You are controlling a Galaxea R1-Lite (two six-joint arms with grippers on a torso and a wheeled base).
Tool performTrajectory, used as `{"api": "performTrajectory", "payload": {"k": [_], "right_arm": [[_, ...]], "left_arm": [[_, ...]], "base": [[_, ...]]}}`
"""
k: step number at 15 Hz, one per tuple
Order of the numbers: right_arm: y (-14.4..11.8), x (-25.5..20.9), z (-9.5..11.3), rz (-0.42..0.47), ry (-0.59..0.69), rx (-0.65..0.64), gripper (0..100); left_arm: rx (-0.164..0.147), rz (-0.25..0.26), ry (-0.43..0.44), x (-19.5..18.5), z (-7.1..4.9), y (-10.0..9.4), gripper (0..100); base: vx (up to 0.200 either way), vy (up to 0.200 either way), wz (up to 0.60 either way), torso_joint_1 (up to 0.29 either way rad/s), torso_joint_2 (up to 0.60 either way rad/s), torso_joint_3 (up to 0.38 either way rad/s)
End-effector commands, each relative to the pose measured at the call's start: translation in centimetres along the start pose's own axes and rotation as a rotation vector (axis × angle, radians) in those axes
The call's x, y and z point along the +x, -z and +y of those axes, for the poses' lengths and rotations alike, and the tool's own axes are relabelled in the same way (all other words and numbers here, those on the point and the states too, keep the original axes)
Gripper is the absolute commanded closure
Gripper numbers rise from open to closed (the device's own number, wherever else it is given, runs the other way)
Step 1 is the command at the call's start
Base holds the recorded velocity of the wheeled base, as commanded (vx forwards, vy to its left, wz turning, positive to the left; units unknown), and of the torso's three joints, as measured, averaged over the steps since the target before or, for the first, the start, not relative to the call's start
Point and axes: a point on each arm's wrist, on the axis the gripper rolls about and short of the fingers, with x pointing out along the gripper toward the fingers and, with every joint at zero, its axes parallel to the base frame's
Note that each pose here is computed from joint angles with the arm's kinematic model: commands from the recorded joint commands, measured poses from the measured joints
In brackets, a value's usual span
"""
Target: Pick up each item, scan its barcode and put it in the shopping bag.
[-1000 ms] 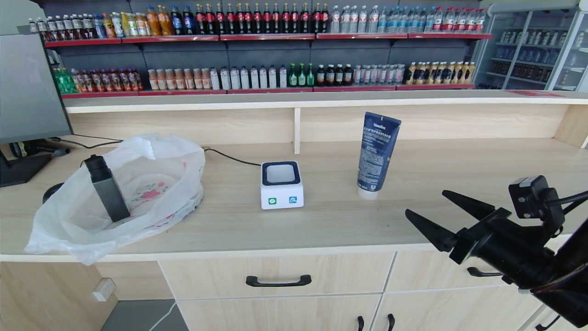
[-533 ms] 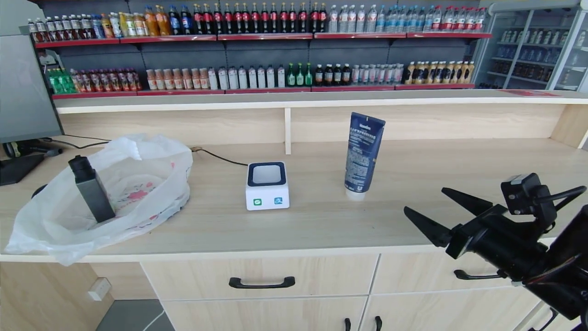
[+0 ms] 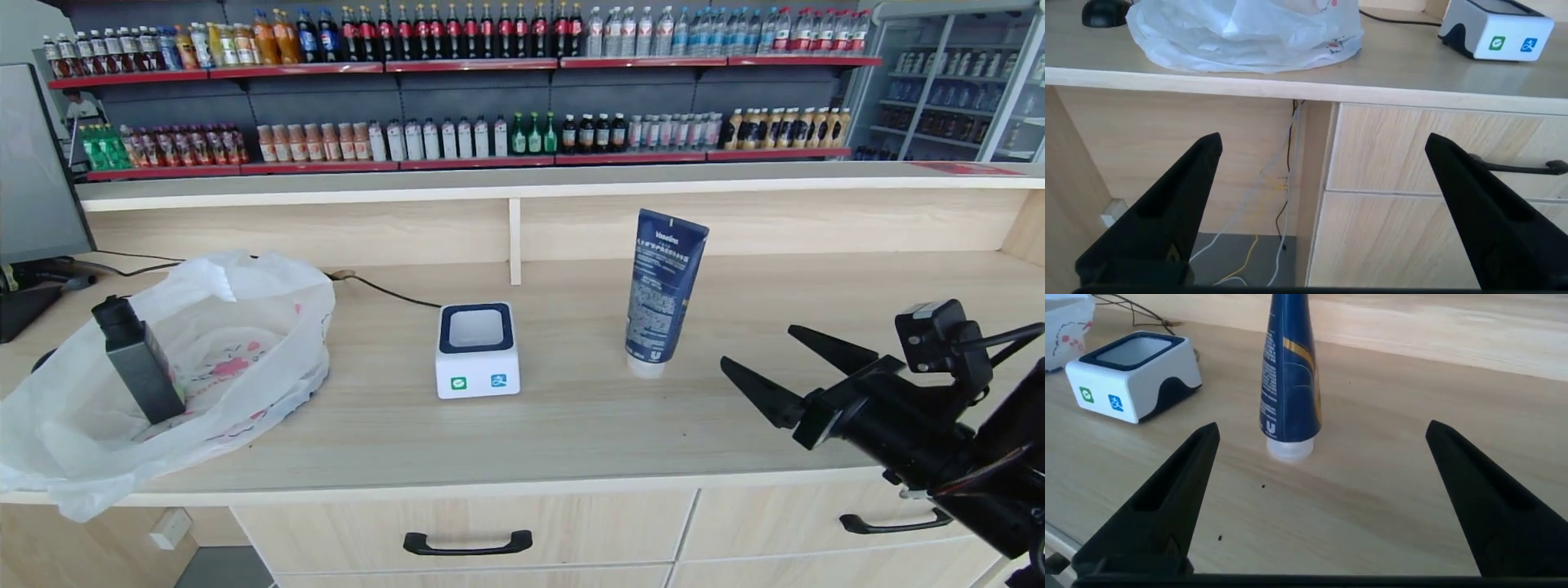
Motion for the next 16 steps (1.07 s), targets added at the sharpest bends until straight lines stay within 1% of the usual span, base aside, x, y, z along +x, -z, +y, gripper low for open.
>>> {"api": "performTrajectory", "payload": {"k": [1, 3, 5, 6, 8, 11, 12, 16], "right_arm": [[-0.3, 0.5, -0.1, -0.018, -0.003, 0.003, 0], [-0.7, 1.2, -0.4, -0.045, 0.002, 0.012, 0], [-0.7, 2.3, -0.5, -0.056, -0.021, 0.031, 0], [-0.4, 3.0, -0.5, -0.053, -0.055, 0.045, 0], [0.0, 4.1, -0.7, -0.051, -0.062, 0.062, 0], [0.0, 6.5, -1.1, -0.085, -0.065, 0.067, 0], [-0.3, 7.3, -1.0, -0.111, -0.076, 0.059, 0], [0.3, 8.6, -0.4, -0.101, -0.101, 0.060, 0]], "left_arm": [[0.000, 0.003, 0.001, 0.0, 0.0, 0.0, 0], [0.000, 0.001, 0.001, 0.0, 0.0, 0.0, 0], [-0.002, 0.001, 0.001, 0.0, 0.0, 0.0, 0], [-0.002, 0.003, 0.001, 0.0, 0.0, 0.0, 0], [-0.002, 0.001, 0.001, 0.0, 0.0, 0.0, 0], [-0.002, 0.003, 0.001, 0.0, 0.0, 0.0, 0], [-0.002, 0.001, 0.001, 0.0, 0.0, 0.0, 0], [-0.002, 0.001, 0.001, 0.0, 0.0, 0.0, 0]], "base": [[0.000, 0.000, 0.00, 0.000, 0.00, 0.000], [0.000, 0.000, 0.00, 0.000, 0.00, 0.000], [0.000, 0.000, 0.00, 0.000, 0.00, 0.000], [0.000, 0.000, 0.00, 0.000, 0.00, 0.000], [0.000, 0.000, 0.00, 0.000, 0.00, 0.000], [0.000, 0.000, 0.00, 0.000, 0.00, 0.000], [0.000, 0.000, 0.00, 0.000, 0.00, 0.000], [0.000, 0.000, 0.00, 0.000, 0.00, 0.000]]}}
